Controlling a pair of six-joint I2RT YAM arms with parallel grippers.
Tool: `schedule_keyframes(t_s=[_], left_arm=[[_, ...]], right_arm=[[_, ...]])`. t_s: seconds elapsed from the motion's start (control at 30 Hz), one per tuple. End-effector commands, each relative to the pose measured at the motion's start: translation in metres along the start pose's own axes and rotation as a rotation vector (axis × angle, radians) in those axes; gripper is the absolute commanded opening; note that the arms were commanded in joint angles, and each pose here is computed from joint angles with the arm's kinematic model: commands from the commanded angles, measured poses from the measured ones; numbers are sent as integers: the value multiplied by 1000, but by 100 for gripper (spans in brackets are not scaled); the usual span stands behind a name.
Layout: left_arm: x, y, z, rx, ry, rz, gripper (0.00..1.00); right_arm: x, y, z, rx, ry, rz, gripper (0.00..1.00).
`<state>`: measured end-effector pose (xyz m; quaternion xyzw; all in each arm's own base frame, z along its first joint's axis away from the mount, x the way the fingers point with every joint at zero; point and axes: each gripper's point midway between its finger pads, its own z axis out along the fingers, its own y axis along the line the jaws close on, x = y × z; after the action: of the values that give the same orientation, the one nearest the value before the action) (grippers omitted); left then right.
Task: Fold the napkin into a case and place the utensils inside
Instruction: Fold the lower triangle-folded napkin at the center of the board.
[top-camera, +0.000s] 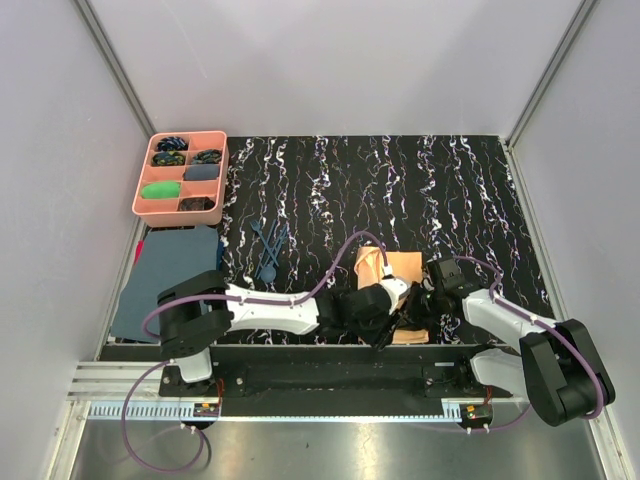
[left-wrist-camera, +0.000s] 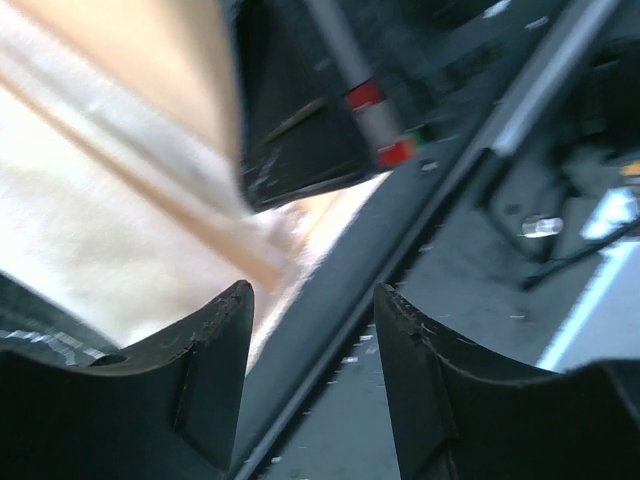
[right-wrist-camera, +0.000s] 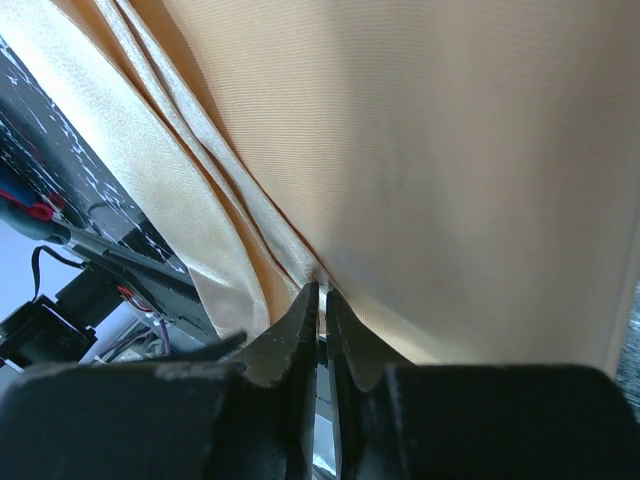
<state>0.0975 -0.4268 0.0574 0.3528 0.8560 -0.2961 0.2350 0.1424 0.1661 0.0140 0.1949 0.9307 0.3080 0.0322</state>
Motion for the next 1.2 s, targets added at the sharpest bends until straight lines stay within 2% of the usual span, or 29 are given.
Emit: schedule_keyframes(t_s=[0.0, 0.2, 0.3, 0.5, 0.8, 0.93, 1.17], left_arm=[[-3, 18, 3, -121, -6, 81, 55], [4, 25, 7, -160, 9, 107, 56], [1, 25, 8, -167, 2, 107, 52], [-6, 23, 5, -174, -19, 86, 30], [-20, 5, -4, -101, -54, 64, 10], [-28, -10, -7, -42, -70, 50, 8], [-30, -12, -7, -38, -74, 47, 9]], right_arm=[[-1, -3, 3, 7, -4, 2, 15], [0, -3, 4, 5, 0, 5, 15], [0, -2, 3, 1, -2, 4, 15], [0, -2, 4, 1, 3, 2, 13], [2, 0, 5, -15, 17, 4, 9], [2, 0, 5, -17, 15, 1, 9], [3, 0, 6, -16, 22, 2, 8]])
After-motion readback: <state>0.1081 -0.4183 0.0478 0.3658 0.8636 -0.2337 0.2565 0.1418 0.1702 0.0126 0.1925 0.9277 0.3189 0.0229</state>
